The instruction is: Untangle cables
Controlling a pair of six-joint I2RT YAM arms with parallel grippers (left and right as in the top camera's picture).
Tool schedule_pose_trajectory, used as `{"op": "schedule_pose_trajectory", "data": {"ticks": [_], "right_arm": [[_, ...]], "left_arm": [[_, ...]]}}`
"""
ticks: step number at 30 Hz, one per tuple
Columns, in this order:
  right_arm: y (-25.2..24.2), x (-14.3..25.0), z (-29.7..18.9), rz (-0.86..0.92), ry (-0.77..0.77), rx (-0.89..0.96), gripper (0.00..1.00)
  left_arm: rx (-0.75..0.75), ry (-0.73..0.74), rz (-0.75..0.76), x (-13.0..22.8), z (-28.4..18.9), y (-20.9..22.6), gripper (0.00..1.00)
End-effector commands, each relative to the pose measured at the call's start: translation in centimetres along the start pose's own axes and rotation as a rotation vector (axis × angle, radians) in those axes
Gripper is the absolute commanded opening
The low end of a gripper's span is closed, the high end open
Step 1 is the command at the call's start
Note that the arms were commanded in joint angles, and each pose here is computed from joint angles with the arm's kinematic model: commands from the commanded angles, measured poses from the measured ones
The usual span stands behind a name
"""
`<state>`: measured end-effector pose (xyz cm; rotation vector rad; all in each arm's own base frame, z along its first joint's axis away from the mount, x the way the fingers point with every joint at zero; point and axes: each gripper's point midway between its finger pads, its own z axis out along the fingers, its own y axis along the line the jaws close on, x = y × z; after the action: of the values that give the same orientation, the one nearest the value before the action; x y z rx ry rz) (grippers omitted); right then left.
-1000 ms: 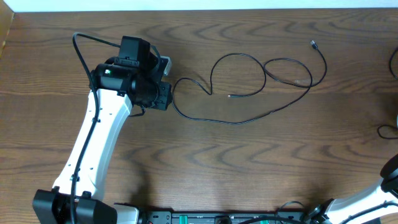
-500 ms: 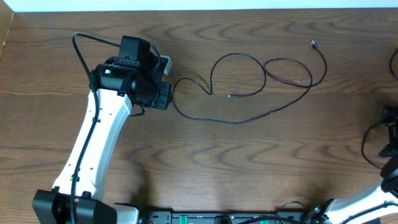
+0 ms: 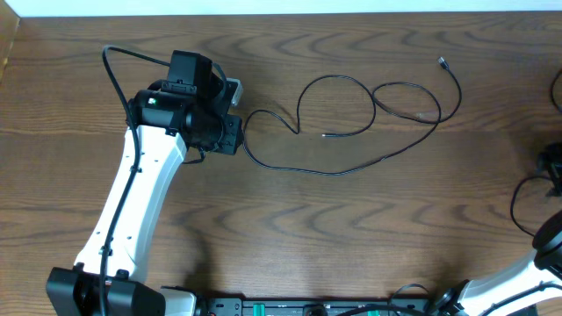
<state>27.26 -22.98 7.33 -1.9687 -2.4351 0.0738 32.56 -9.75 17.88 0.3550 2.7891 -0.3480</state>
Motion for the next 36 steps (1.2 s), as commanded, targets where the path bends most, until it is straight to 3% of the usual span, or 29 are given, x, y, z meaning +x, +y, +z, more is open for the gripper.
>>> {"op": "schedule_pose_trajectory", "data": {"ticks": [1, 3, 8, 9, 11, 19, 24, 25, 26, 29, 36], "right_arm": [[0.7, 0.5, 1.9, -0.264, -0.038, 0.015, 0.59], [1.2, 0.6, 3.2, -0.356, -0.06, 0.003, 0.64], [1.8, 0.8, 6.0, -0.514, -0.105, -0.021, 0.61], [1.7, 0.8, 6.2, -0.512, -0.107, -0.022, 0.56], [1.7, 0.9, 6.7, -0.512, -0.113, -0.026, 0.37], [1.8, 0.7, 7.3, -0.507, -0.133, -0.035, 0.11], [1.9, 0.8, 7.4, -0.507, -0.133, -0.039, 0.1], [2.0, 0.8, 7.4, -0.507, -0.131, -0.043, 0.18], [2.0, 0.8, 7.4, -0.507, -0.131, -0.043, 0.35], [1.9, 0.8, 7.4, -0.507, -0.133, -0.041, 0.01], [2.2, -0.2, 7.2, -0.499, -0.176, -0.04, 0.01]], "left_arm": [[0.0, 0.007, 0.005, 0.1, 0.2, 0.1, 0.37], [0.0, 0.007, 0.005, 0.1, 0.2, 0.1, 0.37], [-0.001, 0.007, 0.006, 0.1, 0.2, 0.1, 0.36], [-0.001, 0.007, 0.006, 0.1, 0.2, 0.1, 0.37], [-0.001, 0.007, 0.006, 0.1, 0.2, 0.1, 0.37], [-0.001, 0.007, 0.006, 0.1, 0.2, 0.1, 0.37], [-0.001, 0.007, 0.006, 0.1, 0.2, 0.1, 0.37], [-0.001, 0.007, 0.005, 0.1, 0.2, 0.1, 0.37], [-0.001, 0.007, 0.005, 0.1, 0.2, 0.1, 0.36], [-0.001, 0.007, 0.005, 0.1, 0.2, 0.1, 0.36], [0.0, 0.007, 0.005, 0.1, 0.2, 0.1, 0.36]]}}
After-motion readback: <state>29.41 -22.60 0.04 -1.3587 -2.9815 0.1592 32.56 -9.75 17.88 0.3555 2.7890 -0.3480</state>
